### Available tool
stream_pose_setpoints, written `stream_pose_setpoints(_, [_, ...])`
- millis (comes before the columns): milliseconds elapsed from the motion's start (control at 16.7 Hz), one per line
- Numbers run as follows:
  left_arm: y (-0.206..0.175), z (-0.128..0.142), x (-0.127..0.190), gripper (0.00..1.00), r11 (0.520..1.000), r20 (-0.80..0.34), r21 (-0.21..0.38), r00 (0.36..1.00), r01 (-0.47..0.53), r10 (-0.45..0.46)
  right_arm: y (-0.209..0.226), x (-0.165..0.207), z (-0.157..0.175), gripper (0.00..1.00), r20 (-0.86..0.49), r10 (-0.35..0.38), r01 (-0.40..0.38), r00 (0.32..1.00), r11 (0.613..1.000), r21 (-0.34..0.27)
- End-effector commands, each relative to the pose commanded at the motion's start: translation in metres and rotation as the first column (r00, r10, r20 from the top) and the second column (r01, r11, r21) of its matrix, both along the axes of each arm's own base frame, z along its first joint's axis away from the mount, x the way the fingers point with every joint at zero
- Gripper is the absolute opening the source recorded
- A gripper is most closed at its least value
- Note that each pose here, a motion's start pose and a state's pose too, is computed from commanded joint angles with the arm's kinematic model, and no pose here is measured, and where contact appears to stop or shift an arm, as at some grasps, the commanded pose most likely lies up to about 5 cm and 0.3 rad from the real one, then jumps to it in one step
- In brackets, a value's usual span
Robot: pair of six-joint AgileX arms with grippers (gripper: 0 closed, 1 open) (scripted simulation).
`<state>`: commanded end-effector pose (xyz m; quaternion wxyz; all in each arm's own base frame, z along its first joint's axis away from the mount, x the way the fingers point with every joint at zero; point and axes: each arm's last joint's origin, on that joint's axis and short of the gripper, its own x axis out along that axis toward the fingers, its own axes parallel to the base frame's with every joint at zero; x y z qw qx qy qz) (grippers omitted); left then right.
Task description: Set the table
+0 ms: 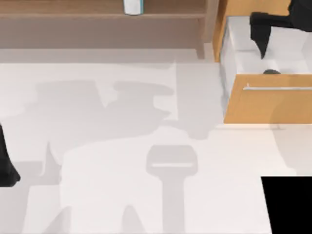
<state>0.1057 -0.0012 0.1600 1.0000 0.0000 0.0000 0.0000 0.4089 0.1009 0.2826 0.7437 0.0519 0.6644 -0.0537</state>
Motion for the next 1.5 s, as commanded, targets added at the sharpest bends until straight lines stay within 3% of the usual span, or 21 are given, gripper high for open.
stream_pose_setpoints(180, [0.0,0.0,0.0,1.0,1.0,0.0,0.0,1.0,0.0,0.0,0.003,-0.01,0.007,1.0,-0.01,0.0,0.0,1.0,1.0,-0.002])
stream_pose_setpoints(360, [0.0,0.0,0.0,1.0,1.0,0.0,0.0,1.0,0.0,0.0,-0.005,0.007,-0.007,1.0,0.009,0.0,0.0,1.0,1.0,0.001])
stream_pose_setpoints(480, [0.0,0.0,0.0,1.0,1.0,0.0,0.0,1.0,0.0,0.0,-0.015,0.028,-0.032,1.0,0.02,-0.001,0.001,1.0,1.0,0.001])
stream_pose_setpoints(780, [0.0,0.0,0.0,1.0,1.0,0.0,0.0,1.0,0.0,0.0,-0.028,0.071,-0.133,1.0,-0.012,0.002,-0.002,1.0,1.0,-0.003])
stream_pose_setpoints(1140, [0.0,0.0,0.0,1.0,1.0,0.0,0.0,1.0,0.0,0.0,-0.028,0.076,-0.147,1.0,-0.01,0.002,-0.002,1.0,1.0,-0.001])
stream_pose_setpoints(1500, [0.0,0.0,0.0,1.0,1.0,0.0,0.0,1.0,0.0,0.0,-0.028,0.076,-0.147,0.55,-0.01,0.002,-0.002,1.0,1.0,-0.001])
